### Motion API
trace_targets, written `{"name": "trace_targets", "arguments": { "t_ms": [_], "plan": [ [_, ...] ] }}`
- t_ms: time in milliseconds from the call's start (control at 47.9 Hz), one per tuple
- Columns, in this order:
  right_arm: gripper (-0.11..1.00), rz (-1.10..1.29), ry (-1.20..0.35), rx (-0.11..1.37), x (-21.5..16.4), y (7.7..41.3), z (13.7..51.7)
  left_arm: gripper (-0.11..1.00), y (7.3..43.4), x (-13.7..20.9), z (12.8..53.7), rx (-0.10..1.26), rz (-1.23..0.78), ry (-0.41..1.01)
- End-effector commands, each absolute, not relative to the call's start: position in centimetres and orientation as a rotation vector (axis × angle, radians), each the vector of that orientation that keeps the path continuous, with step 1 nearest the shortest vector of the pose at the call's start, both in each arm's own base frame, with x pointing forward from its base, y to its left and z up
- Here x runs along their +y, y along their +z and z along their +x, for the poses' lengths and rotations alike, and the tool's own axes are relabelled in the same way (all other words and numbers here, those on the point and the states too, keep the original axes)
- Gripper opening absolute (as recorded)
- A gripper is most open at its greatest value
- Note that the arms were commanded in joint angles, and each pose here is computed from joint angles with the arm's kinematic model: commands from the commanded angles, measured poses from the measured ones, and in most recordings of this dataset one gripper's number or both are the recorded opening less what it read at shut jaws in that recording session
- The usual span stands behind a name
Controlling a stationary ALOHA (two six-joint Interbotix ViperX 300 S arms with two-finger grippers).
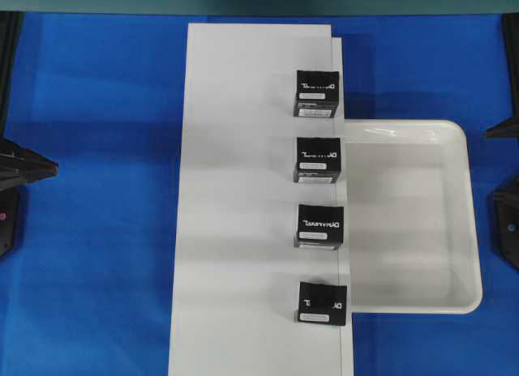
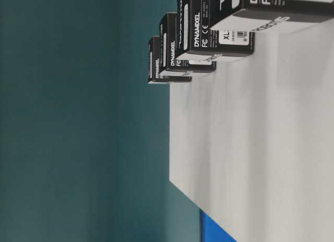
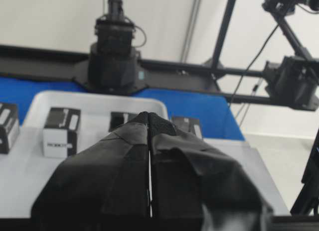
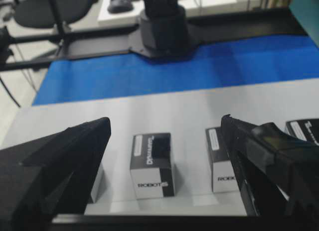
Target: Place the box from the white plastic tray onto the white base.
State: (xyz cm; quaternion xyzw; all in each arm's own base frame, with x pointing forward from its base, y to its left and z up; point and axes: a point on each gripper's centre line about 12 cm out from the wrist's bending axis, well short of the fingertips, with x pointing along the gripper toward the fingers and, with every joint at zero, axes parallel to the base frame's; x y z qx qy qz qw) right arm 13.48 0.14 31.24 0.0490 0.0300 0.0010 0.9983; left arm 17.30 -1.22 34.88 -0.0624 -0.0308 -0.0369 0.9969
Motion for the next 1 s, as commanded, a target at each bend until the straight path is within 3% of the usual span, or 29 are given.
{"name": "trace_targets", "arguments": {
  "t_ms": [0, 981],
  "plan": [
    [0.97, 0.094, 0.005, 0.039, 0.15, 31.71, 13.47, -0.05, 35.07, -1.12, 17.45, -0.062, -0.119, -0.067],
    [0.97, 0.095, 0.007, 0.054, 0.17, 31.67, 12.81, -0.05, 34.87, -1.11, 17.69, -0.07, -0.122, -0.067]
  ]
}}
